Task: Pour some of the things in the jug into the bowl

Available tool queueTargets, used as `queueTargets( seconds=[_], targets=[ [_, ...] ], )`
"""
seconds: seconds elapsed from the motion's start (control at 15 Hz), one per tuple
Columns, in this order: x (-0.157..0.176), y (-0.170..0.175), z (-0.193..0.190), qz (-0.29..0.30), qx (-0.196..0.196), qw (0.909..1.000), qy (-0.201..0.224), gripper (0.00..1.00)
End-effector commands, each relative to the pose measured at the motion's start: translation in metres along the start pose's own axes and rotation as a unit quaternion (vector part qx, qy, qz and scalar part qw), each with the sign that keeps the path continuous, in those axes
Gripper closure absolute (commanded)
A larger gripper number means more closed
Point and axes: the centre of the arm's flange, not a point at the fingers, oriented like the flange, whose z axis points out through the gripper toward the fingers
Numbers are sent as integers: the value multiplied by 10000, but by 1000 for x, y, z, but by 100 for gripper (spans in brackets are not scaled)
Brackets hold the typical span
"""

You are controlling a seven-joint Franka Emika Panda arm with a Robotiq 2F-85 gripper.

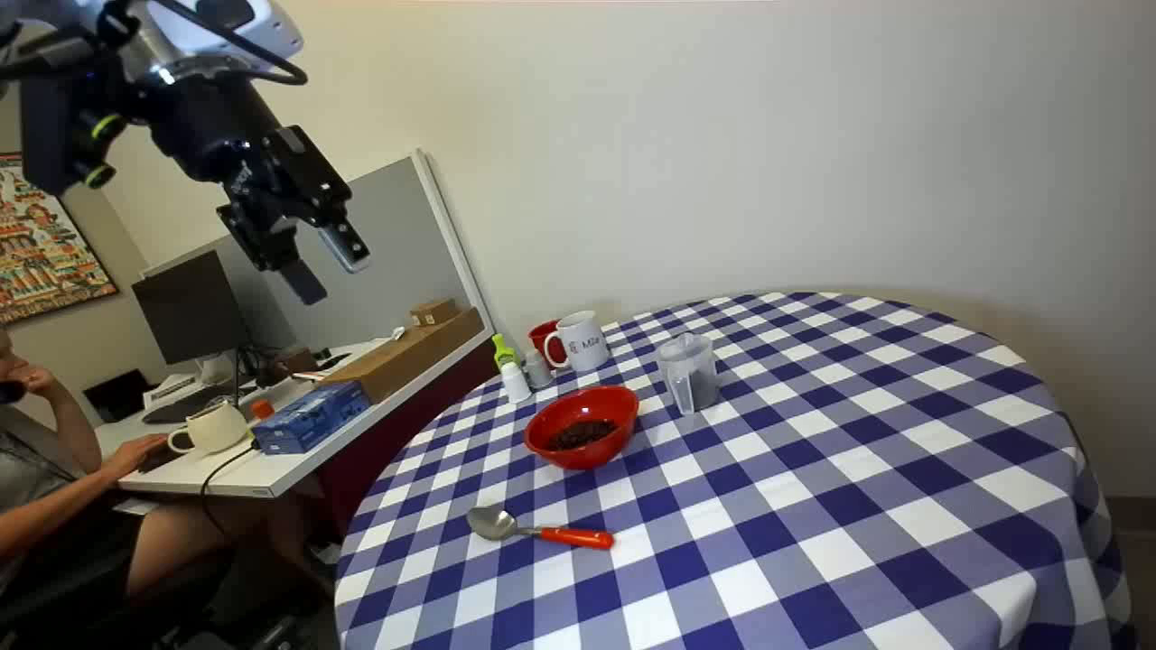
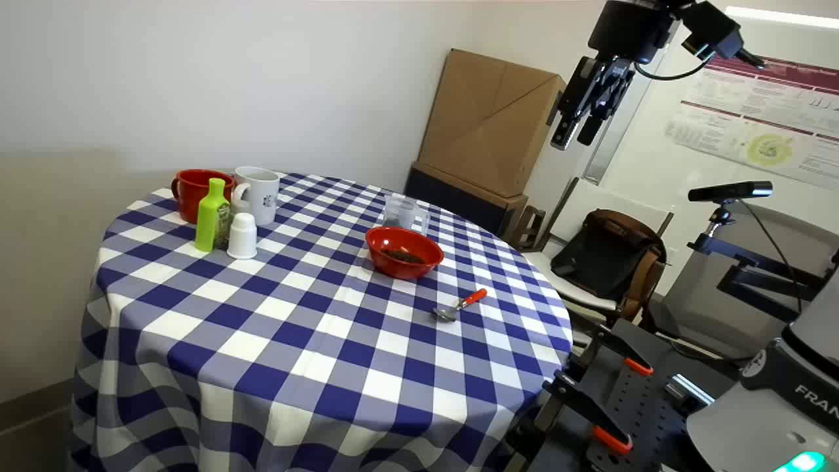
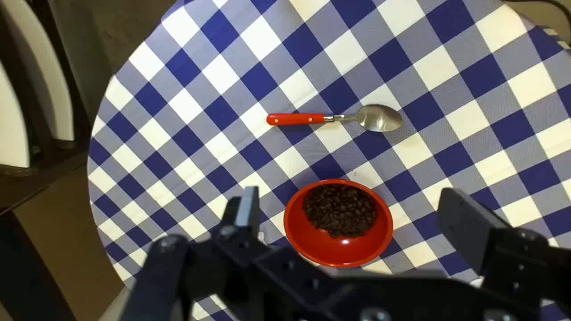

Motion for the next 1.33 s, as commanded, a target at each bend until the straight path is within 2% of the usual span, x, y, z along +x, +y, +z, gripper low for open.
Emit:
queueTargets(
  seconds=[0.0,0.2,0.27,0.47,0.8,1.0,1.13,1.27],
  targets=[
    [0,0,0,0,0,10000,0,0],
    [6,2,2,-173,32,9998,51,0],
    [18,3,0,91,-77,9999,-48,0],
    [52,20,-8,802,6,9967,146,0],
    [132,86,-11,1515,-144,9860,679,0],
    [168,117,10,1543,-414,9859,501,0],
    [187,123,29,1111,-595,9917,242,0],
    [209,118,48,750,-566,9956,4,0]
  ],
)
